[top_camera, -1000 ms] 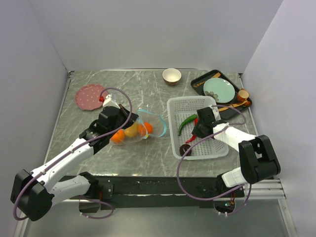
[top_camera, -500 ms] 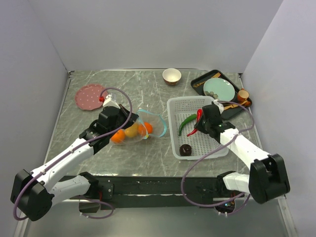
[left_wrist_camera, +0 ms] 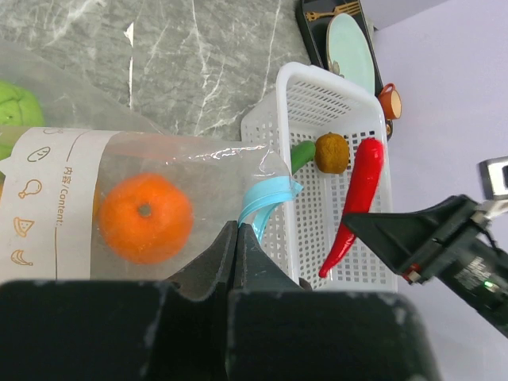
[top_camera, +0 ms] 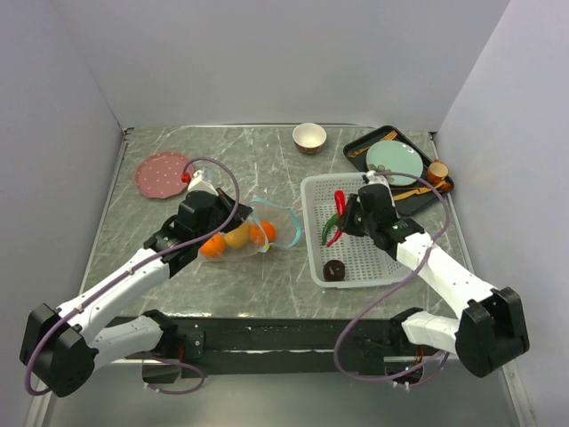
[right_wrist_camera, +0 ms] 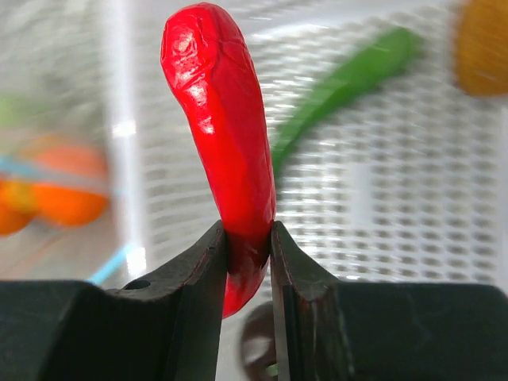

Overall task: Place the food in the zip-top bag and seal the zipper
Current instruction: Pick up the fake vegetable from the bin, then place the fake vegetable in the zipper food storage bag.

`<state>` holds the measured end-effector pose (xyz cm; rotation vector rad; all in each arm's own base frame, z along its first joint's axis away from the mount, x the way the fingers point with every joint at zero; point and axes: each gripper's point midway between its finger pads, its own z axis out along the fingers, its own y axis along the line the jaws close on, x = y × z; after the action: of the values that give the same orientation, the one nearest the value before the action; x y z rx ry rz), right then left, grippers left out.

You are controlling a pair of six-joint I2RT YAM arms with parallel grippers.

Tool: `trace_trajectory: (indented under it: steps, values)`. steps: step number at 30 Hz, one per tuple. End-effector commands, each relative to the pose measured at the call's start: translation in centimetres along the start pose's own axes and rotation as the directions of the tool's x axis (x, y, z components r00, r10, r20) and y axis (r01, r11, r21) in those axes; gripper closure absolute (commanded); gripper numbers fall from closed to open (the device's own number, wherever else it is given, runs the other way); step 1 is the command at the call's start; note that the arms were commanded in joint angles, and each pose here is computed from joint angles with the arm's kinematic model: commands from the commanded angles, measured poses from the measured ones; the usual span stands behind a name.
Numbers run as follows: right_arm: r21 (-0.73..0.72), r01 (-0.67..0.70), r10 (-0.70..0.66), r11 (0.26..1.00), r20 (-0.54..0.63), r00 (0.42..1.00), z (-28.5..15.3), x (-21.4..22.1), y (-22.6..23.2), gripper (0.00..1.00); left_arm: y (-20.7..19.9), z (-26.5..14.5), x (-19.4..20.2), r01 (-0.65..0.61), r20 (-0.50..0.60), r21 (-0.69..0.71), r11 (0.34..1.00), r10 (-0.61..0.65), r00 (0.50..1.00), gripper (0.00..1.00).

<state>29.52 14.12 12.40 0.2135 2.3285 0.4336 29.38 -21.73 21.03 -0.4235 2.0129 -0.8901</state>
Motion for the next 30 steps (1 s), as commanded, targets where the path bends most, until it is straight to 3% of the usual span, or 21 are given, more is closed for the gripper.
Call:
trace_trajectory:
  steps: [1, 8, 30]
  values:
    - [-0.186, 0.118, -0.104, 0.975, 0.082, 0.991, -2.7, -2.6, 5.6, 0.75, -2.0, -0.1, -1.1, -0.015, 0.02, 0.066, 0.998, 0.014, 1.0, 0.99]
    - [-0.328, 0.205, -0.209, 0.922, 0.025, 0.978, -3.2, -0.6, 9.6, 0.74, -2.1, -0.1, -1.0, -0.019, 0.015, 0.072, 0.997, 0.018, 1.0, 0.99]
    - [-0.399, 0.332, -0.418, 0.855, -0.152, 0.895, -3.4, 5.9, 11.2, 0.73, -1.9, 0.4, -0.6, -0.018, -0.002, 0.064, 0.998, 0.018, 1.0, 0.99]
